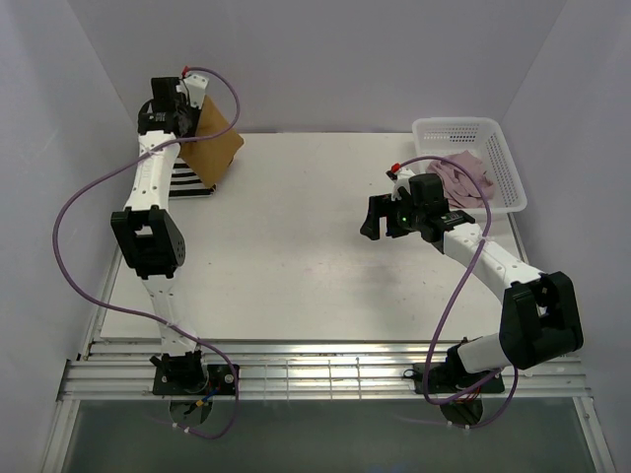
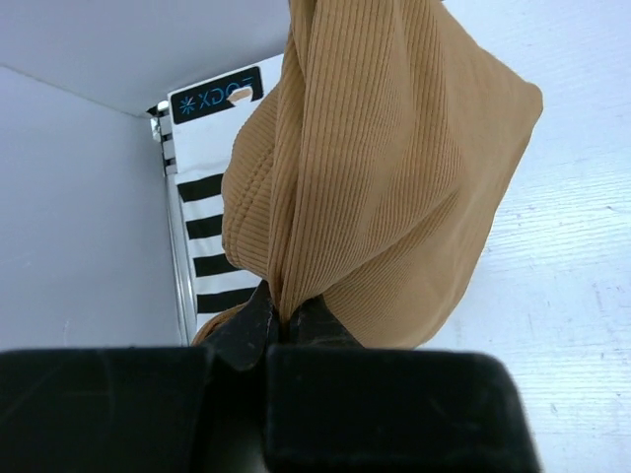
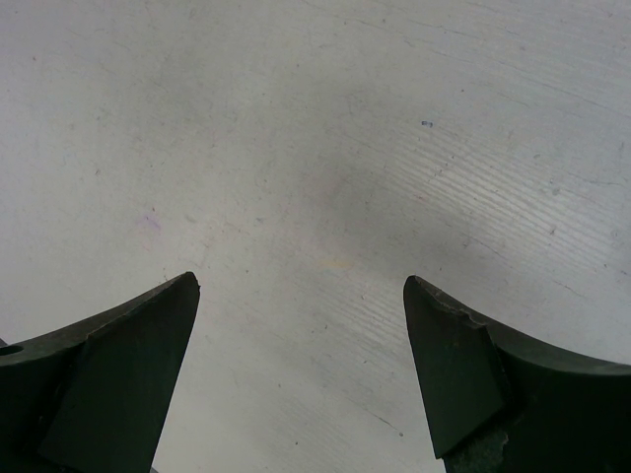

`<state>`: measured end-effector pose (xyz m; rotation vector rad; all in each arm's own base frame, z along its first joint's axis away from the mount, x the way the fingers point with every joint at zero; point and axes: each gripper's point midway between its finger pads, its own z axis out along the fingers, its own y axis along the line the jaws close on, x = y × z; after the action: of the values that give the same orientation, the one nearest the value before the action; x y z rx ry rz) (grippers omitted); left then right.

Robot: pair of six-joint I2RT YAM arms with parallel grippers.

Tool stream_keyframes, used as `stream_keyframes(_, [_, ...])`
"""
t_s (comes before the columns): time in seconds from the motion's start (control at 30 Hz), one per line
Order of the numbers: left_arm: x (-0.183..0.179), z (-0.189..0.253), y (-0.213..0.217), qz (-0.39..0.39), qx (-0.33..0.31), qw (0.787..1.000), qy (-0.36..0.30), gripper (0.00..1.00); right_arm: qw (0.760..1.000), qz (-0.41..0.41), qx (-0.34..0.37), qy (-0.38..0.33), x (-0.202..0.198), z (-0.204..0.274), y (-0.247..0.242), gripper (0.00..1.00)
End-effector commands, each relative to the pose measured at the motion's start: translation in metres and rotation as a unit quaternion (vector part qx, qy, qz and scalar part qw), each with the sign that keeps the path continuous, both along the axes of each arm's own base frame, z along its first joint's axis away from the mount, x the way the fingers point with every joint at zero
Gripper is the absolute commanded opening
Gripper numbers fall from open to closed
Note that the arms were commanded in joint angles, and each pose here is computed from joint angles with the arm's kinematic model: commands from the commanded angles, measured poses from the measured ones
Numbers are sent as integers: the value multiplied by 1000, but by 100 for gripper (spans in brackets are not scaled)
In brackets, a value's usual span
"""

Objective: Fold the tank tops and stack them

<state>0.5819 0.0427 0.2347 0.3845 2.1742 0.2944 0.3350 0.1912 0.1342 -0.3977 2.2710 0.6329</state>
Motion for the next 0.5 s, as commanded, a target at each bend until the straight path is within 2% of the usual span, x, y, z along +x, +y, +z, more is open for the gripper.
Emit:
stream_keyframes(0.0, [-8, 61, 7, -10, -26, 997, -67, 0, 1000, 6, 1, -12, 3, 6, 0, 90])
stream_keyframes(0.2, [-15, 12, 13, -36, -64, 997, -12, 0, 1000, 4, -3, -5, 5, 1, 0, 90])
stream_keyframes(0.47, [-9, -39, 64, 16, -117, 993, 18, 0, 1000, 0, -7, 5, 7, -4, 0, 90])
